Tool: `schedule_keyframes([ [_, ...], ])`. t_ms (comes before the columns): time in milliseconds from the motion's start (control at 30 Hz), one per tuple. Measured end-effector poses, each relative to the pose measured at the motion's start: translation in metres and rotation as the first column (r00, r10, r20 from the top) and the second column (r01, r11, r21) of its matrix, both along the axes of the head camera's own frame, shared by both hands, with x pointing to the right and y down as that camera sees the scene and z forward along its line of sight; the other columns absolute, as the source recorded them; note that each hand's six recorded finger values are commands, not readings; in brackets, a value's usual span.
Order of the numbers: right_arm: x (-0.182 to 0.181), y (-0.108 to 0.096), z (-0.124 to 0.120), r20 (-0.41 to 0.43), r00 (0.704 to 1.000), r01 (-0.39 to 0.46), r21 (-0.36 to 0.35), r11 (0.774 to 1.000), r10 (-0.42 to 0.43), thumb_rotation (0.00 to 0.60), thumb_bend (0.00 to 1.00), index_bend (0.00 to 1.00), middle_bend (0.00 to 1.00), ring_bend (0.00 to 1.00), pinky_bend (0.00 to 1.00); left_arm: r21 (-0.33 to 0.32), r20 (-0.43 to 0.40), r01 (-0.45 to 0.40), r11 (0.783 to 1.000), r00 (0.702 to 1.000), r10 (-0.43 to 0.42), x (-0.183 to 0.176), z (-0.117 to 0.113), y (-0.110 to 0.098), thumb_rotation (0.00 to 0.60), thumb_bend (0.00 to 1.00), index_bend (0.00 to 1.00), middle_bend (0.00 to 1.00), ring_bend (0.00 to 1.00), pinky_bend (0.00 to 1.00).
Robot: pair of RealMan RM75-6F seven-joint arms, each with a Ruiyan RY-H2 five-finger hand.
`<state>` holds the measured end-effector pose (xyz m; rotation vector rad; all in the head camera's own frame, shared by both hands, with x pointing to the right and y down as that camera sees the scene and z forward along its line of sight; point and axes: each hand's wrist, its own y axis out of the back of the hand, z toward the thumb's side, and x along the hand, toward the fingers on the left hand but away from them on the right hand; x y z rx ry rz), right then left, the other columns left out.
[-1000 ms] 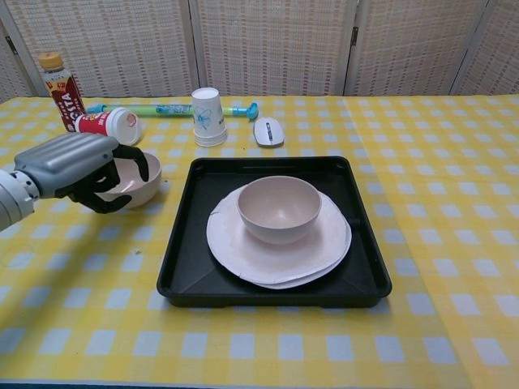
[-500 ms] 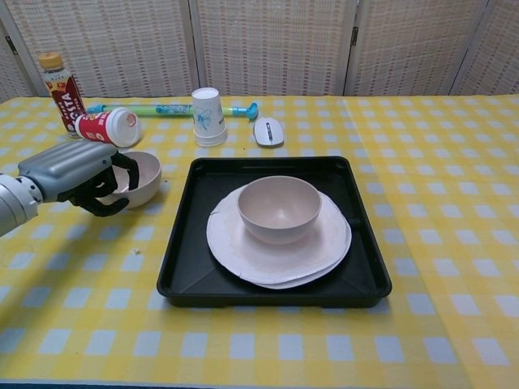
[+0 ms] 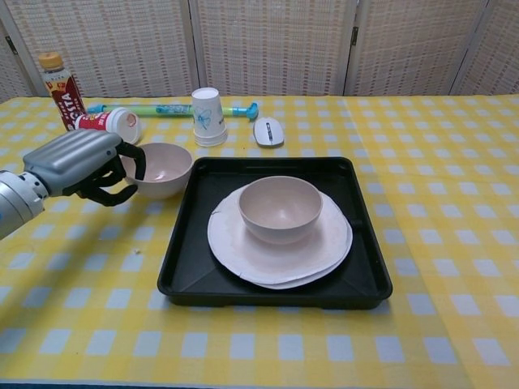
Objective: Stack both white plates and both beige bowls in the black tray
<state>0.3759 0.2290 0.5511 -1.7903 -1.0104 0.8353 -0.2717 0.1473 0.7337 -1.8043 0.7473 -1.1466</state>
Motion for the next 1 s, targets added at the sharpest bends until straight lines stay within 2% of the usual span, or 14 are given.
schedule_keyframes([
  [233, -0.001, 0.002, -0.002, 0.006, 1.000, 0.007, 0.001, 1.000, -0.007, 0.600, 0.12, 0.10, 0.00, 0.00, 0.00, 0.061, -0.062, -0.001, 0.998, 0.998, 0.004, 0.010, -0.020, -0.001, 0.600, 0.58, 0.67, 1.00, 1.00, 1.00],
  [367, -0.003, 0.003, -0.004, 0.014, 1.000, 0.014, 0.006, 1.000, -0.014, 0.600, 0.12, 0.10, 0.00, 0.00, 0.00, 0.064, -0.109, -0.002, 0.998, 0.994, 0.009, 0.021, -0.031, 0.003, 0.600, 0.59, 0.67, 1.00, 1.00, 1.00],
  [733, -0.002, 0.007, -0.013, 0.039, 0.999, 0.020, 0.023, 1.000, -0.021, 0.600, 0.12, 0.10, 0.00, 0.00, 0.00, 0.112, -0.212, -0.049, 0.993, 0.975, 0.072, 0.087, -0.068, 0.017, 0.600, 0.60, 0.67, 1.00, 1.00, 1.00],
  [1000, 0.001, 0.008, -0.020, 0.049, 0.999, 0.010, 0.040, 0.999, -0.012, 0.600, 0.12, 0.10, 0.00, 0.00, 0.00, 0.060, -0.272, -0.053, 0.997, 0.960, 0.067, 0.121, -0.065, 0.031, 0.600, 0.60, 0.67, 1.00, 1.00, 1.00],
])
